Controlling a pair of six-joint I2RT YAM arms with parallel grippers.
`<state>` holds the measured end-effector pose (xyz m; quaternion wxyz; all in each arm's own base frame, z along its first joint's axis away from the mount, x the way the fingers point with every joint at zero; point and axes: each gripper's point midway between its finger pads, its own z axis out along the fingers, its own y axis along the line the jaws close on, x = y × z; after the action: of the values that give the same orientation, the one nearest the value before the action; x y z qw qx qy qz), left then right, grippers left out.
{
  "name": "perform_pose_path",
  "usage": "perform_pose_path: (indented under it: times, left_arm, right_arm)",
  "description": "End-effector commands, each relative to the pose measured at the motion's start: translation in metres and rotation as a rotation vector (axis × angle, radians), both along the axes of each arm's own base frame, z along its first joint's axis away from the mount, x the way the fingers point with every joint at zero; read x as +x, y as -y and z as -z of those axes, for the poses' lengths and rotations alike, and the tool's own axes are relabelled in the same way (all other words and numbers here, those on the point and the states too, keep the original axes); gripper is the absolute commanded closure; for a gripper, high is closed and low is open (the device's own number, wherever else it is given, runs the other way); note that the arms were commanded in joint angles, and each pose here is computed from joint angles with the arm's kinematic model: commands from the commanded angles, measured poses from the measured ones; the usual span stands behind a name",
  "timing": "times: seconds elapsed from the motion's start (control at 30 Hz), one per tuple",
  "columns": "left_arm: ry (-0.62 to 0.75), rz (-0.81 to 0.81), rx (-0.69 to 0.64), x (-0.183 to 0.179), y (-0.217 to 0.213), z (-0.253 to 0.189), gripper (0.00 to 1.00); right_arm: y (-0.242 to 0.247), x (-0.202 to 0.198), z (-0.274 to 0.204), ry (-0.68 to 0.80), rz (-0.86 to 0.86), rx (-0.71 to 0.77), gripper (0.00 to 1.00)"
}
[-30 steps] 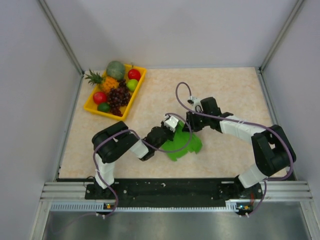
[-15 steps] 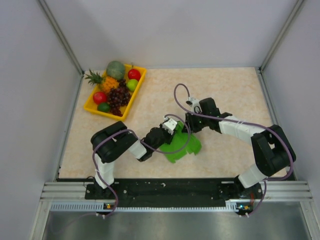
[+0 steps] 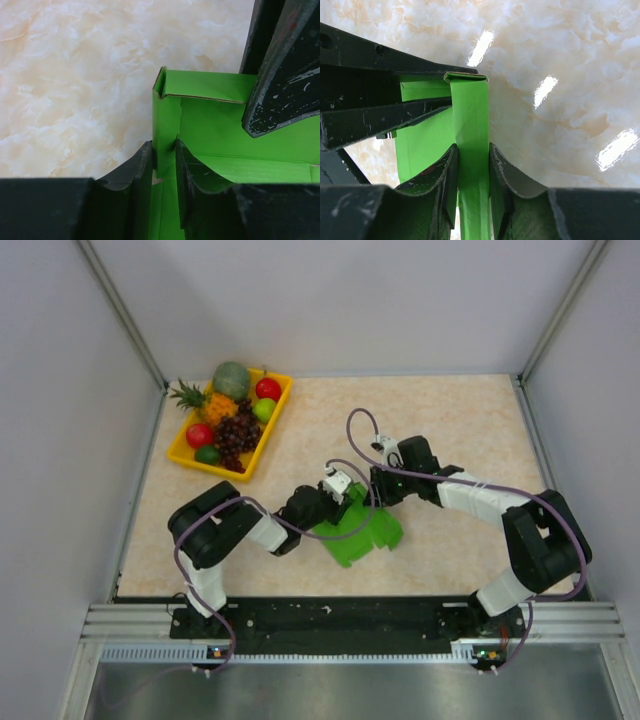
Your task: Fold the paper box
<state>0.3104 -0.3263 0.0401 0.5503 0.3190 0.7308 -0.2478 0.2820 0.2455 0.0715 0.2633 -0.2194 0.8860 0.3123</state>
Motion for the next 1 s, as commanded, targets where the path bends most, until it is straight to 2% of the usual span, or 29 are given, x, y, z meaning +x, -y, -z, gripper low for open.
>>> perform_pose_path:
  times: [0.0, 0.07, 0.23, 0.27, 0.37, 0.43, 0.5, 0.53, 0.73, 0.8, 0.83, 0.97]
  left_arm:
    - [0.01, 0.069, -0.079, 0.004, 0.017, -0.027, 0.74]
    - [0.011, 0.066, -0.08, 0.007, 0.019, -0.028, 0.81]
    - [0.009, 0.042, -0.078, 0.018, 0.025, -0.03, 0.85]
    - [0.007, 0.046, -0.079, 0.018, 0.026, -0.03, 0.84]
    - [0.0, 0.056, -0.077, 0.017, 0.028, -0.028, 0.71]
    - [-0.002, 0.051, -0.077, 0.017, 0.028, -0.028, 0.71]
    - [0.005, 0.034, -0.083, 0.02, 0.026, -0.031, 0.78]
    - [0.001, 0.026, -0.088, 0.02, 0.025, -0.031, 0.85]
    - [-0.008, -0.039, -0.031, 0.032, 0.023, -0.019, 0.98]
    - [0.001, -0.145, 0.007, 0.046, 0.019, -0.019, 1.0]
    - [-0.011, -0.164, 0.05, 0.042, 0.02, -0.011, 1.0]
    - [0.063, -0.263, 0.042, 0.041, 0.014, -0.014, 1.0]
  right_arm:
    - [-0.009, 0.003, -0.019, 0.052, -0.032, 0.029, 0.83]
    - [-0.01, 0.002, -0.017, 0.046, -0.038, 0.031, 0.84]
    - [-0.018, -0.002, -0.015, 0.041, -0.064, 0.031, 0.85]
    - [-0.019, -0.003, -0.013, 0.036, -0.069, 0.029, 0.85]
    - [-0.02, -0.002, -0.013, 0.033, -0.068, 0.032, 0.86]
    - [-0.021, -0.002, -0.013, 0.035, -0.069, 0.032, 0.86]
    - [-0.023, -0.003, -0.013, 0.037, -0.075, 0.033, 0.87]
    - [-0.025, -0.003, -0.014, 0.037, -0.079, 0.035, 0.87]
    - [-0.028, -0.004, -0.015, 0.035, -0.083, 0.043, 0.87]
    - [-0.031, -0.005, -0.017, 0.032, -0.083, 0.056, 0.87]
    - [-0.034, -0.005, -0.018, 0.032, -0.09, 0.067, 0.87]
    - [-0.043, -0.01, -0.018, 0.021, -0.098, 0.081, 0.88]
